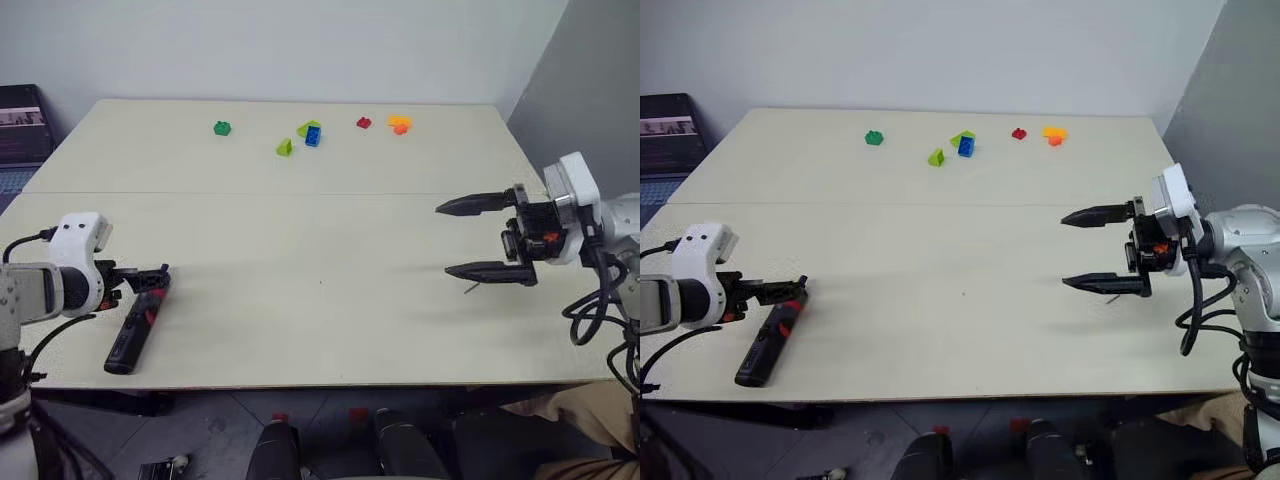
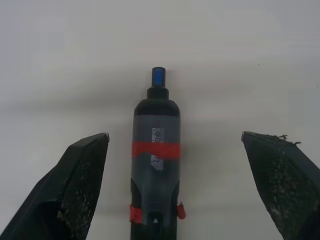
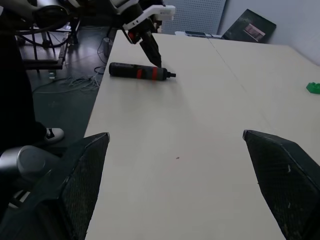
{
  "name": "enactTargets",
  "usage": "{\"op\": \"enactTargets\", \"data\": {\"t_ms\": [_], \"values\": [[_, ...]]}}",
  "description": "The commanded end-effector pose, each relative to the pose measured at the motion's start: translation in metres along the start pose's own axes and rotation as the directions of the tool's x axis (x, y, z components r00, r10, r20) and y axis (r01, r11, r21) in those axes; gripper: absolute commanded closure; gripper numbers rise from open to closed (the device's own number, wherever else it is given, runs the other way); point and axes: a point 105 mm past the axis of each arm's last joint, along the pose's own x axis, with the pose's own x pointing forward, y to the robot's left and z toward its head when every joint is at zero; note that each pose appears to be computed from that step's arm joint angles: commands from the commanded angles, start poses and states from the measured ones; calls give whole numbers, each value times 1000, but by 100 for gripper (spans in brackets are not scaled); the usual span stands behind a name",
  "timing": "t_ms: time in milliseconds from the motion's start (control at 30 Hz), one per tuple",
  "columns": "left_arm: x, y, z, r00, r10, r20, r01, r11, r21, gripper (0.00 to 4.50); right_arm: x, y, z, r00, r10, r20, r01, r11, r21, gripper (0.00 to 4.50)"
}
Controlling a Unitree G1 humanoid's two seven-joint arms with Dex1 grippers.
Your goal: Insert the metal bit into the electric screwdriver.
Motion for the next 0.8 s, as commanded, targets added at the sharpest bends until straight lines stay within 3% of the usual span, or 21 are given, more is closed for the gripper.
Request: {"op": "enactTargets", "data": {"t_ms": [33, 800], "values": [[2, 10, 4, 998, 31, -53, -32, 999, -13, 6, 4, 2, 13, 999, 39, 17, -38, 999, -32, 0], [31, 6, 15, 983, 9, -183, -2, 999, 36, 6, 18, 23, 24, 990, 112, 82, -111, 994, -25, 0]]}}
